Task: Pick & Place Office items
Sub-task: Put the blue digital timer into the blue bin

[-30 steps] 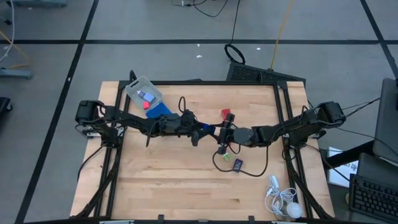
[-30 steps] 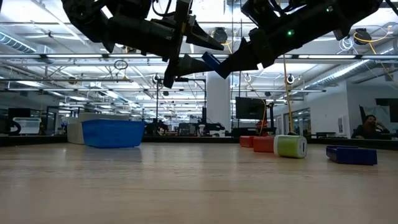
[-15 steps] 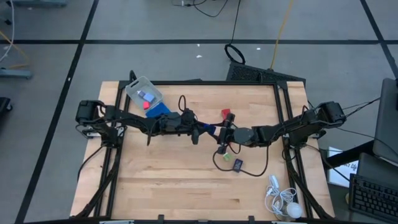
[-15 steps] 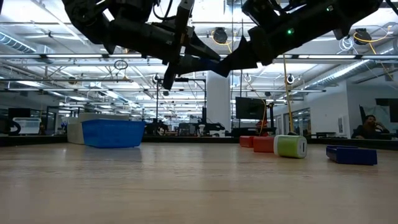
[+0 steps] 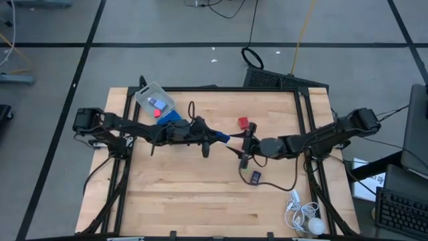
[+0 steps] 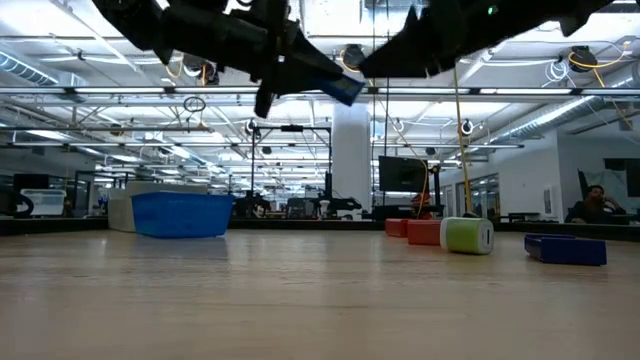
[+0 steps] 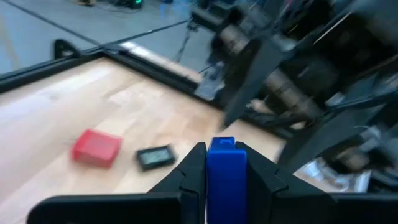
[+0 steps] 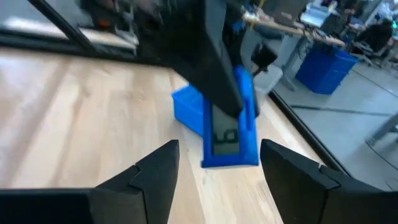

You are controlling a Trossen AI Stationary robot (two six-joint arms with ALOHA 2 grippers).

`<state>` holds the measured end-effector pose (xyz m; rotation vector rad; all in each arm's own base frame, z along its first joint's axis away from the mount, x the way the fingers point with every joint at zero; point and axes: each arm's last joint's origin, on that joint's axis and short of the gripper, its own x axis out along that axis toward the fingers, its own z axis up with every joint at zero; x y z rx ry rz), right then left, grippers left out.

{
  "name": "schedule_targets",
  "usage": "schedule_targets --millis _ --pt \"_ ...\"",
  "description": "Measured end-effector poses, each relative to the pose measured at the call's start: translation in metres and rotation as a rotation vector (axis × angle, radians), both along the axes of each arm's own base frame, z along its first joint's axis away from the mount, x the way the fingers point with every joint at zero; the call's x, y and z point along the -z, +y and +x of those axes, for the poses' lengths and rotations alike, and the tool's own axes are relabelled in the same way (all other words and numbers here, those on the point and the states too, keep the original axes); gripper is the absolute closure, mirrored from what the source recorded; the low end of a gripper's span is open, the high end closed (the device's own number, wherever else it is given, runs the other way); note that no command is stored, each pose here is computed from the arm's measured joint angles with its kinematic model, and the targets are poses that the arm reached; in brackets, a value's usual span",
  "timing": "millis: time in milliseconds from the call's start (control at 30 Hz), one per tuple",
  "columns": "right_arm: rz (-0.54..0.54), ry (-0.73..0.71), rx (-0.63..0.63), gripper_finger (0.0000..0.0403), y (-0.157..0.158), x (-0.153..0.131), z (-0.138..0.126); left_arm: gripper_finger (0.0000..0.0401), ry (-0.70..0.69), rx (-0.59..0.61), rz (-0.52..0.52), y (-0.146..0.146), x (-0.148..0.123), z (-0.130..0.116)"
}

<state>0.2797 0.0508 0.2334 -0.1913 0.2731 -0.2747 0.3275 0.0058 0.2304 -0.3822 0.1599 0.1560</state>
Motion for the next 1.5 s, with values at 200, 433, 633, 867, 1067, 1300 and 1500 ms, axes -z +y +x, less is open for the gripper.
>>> schedule_targets --millis 200,433,633,867,1067,1300,1500 --pt "-0.006 -0.048 -0.040 0.0189 0.006 -0.007 -0.014 0.0344 0.064 -0.033 0.094 -0.009 -0.017 -0.018" --pt "0.020 -0.135 -0.036 0.0190 0.001 0.000 -0.034 0.0341 0.076 -0.075 0.180 -0.021 -0.034 -0.044" --pt "0.059 -0.225 -0.033 0.0190 -0.004 -0.001 -0.051 0.0344 0.076 -0.133 0.215 -0.017 -0.030 -0.079" --pt "0.081 -0.256 -0.030 0.0190 -0.008 0.000 -0.064 0.0343 0.082 -0.142 0.282 -0.011 -0.007 -0.125" --pt "0.093 -0.301 -0.030 0.0190 -0.009 0.004 -0.069 0.0343 0.075 -0.260 0.260 -0.002 0.006 -0.156" --pt "0.103 -0.316 -0.027 0.0190 -0.010 0.005 -0.070 0.0344 0.261 -0.396 0.153 0.011 0.025 -0.175" --pt "0.120 -0.322 -0.025 0.0190 -0.010 0.005 -0.070 0.0344 0.344 -0.484 0.057 0.021 0.035 -0.180"
